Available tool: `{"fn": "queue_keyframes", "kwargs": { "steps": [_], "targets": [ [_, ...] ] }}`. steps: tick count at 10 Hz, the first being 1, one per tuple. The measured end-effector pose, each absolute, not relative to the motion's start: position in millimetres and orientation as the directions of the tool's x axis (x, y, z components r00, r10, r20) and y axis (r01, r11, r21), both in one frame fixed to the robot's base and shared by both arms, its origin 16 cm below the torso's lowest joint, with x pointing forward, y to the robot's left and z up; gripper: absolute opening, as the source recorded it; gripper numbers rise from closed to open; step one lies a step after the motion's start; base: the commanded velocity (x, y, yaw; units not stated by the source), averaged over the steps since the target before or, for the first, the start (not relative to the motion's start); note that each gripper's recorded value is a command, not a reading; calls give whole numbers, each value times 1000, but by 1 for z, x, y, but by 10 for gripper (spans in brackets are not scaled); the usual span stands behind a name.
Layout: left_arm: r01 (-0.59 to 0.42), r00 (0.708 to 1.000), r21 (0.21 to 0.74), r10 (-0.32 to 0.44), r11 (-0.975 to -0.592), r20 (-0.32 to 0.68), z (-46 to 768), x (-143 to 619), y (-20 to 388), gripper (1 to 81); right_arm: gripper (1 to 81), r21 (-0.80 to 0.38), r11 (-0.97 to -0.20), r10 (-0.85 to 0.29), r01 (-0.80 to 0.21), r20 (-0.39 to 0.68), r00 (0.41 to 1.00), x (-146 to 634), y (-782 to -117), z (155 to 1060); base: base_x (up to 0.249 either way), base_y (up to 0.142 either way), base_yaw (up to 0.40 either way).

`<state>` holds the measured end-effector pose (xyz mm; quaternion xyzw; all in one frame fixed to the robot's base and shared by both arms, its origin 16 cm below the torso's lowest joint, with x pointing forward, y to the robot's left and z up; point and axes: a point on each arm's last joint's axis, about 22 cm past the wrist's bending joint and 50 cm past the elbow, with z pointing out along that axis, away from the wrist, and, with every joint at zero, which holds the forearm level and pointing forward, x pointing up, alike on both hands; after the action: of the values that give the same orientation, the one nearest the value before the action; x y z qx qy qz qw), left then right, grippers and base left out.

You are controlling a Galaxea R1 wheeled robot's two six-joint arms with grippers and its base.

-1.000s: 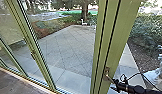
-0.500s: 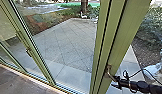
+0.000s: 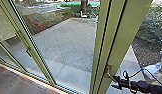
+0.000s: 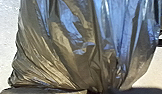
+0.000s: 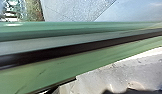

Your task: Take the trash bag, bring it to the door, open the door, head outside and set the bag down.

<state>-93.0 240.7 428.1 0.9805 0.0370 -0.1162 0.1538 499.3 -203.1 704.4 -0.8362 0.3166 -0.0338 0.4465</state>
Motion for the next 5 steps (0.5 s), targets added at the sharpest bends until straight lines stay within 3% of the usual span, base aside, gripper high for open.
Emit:
{"fn": "queue_keyframes", "kwargs": {
  "steps": [5],
  "targets": [
    [108, 969, 286, 37, -952, -244, 429, -96, 246, 10, 811, -767, -380, -578, -518, -241, 780, 509, -204, 709, 0, 0, 0]
  ]
}}
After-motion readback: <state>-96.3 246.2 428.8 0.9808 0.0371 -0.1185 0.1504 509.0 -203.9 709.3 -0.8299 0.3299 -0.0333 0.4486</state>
